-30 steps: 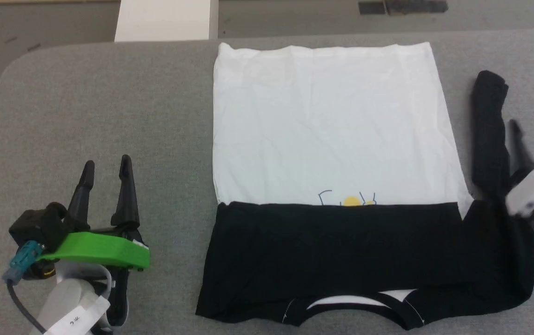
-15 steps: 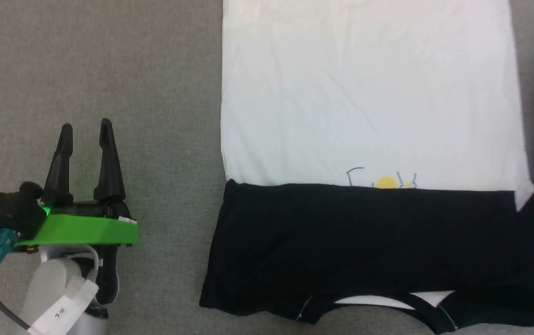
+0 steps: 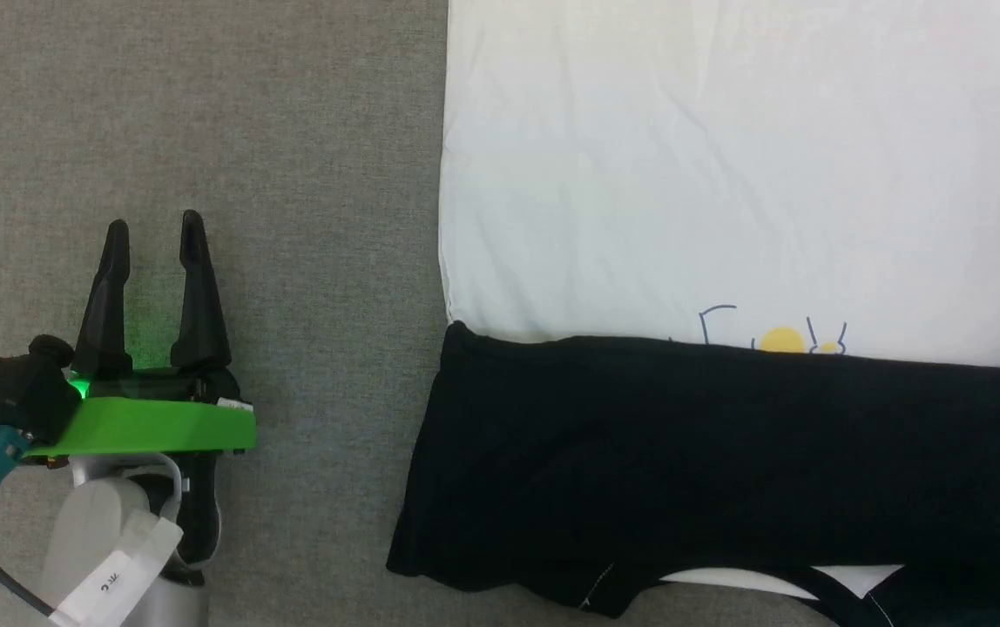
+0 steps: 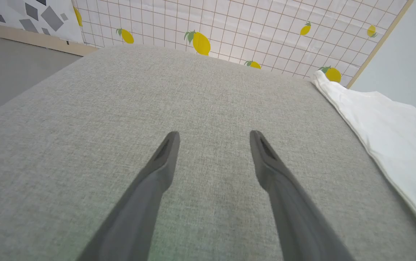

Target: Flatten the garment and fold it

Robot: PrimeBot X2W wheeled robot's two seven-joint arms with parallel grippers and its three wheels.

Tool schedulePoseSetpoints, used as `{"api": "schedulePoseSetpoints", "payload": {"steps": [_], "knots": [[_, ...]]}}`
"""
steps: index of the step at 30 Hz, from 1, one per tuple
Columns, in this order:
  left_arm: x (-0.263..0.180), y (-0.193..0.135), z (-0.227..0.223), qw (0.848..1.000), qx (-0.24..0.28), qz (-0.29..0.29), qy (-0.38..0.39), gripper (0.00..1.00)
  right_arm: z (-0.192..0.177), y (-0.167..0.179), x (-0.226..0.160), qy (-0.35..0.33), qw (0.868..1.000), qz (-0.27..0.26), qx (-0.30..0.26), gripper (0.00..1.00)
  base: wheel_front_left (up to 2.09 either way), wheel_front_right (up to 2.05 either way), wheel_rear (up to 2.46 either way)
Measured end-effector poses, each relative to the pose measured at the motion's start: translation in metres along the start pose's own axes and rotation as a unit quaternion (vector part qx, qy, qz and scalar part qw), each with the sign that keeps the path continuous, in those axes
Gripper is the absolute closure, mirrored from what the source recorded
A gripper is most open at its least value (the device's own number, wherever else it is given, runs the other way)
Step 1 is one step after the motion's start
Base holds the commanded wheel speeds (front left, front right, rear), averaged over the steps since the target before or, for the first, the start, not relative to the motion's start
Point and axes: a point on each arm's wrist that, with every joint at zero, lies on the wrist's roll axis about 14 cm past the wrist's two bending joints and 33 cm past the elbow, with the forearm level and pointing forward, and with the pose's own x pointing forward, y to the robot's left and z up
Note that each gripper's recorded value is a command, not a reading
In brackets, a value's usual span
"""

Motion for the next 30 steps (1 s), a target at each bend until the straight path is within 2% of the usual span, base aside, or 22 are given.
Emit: {"api": "schedulePoseSetpoints", "payload": {"steps": [1,3,4,9,14,17,23,26,30], "knots": [[0.000,0.000,0.000,1.000,0.000,0.000,0.000,0.00,0.002,0.001,0.000,-0.005,1.000,0.001,-0.004,0.67,0.00,0.00,0.00],[0.000,-0.001,0.001,1.000,-0.001,-0.001,-0.001,0.00,0.007,0.002,-0.001,-0.014,1.000,0.002,-0.013,0.85,0.00,0.00,0.00],[0.000,-0.001,0.001,1.000,-0.001,-0.002,-0.002,0.00,0.011,0.002,-0.003,-0.023,1.000,0.002,-0.014,1.00,0.00,0.00,0.00],[-0.002,-0.005,0.007,1.000,-0.008,-0.003,-0.009,0.00,0.032,-0.005,-0.014,-0.067,0.998,-0.003,-0.019,1.00,0.00,0.00,0.00],[-0.007,-0.009,0.019,1.000,-0.015,-0.006,-0.021,0.00,0.053,-0.029,-0.041,-0.122,0.992,-0.026,-0.031,1.00,0.00,0.00,0.00],[-0.016,-0.012,0.030,0.999,-0.019,-0.007,-0.031,0.00,0.079,-0.045,-0.078,-0.185,0.981,-0.041,-0.037,1.00,0.00,0.00,0.00],[-0.034,-0.022,0.044,0.999,-0.029,-0.018,-0.043,0.00,0.110,-0.044,-0.152,-0.265,0.962,-0.035,-0.052,1.00,0.00,0.00,0.00],[-0.042,-0.027,0.055,0.998,-0.032,-0.024,-0.055,0.00,0.118,-0.038,-0.193,-0.297,0.953,-0.023,-0.058,1.00,0.00,0.00,0.00],[-0.054,-0.032,0.067,0.997,-0.035,-0.031,-0.068,0.00,0.111,-0.010,-0.242,-0.318,0.945,0.020,-0.071,1.00,0.00,0.00,0.00]]}}
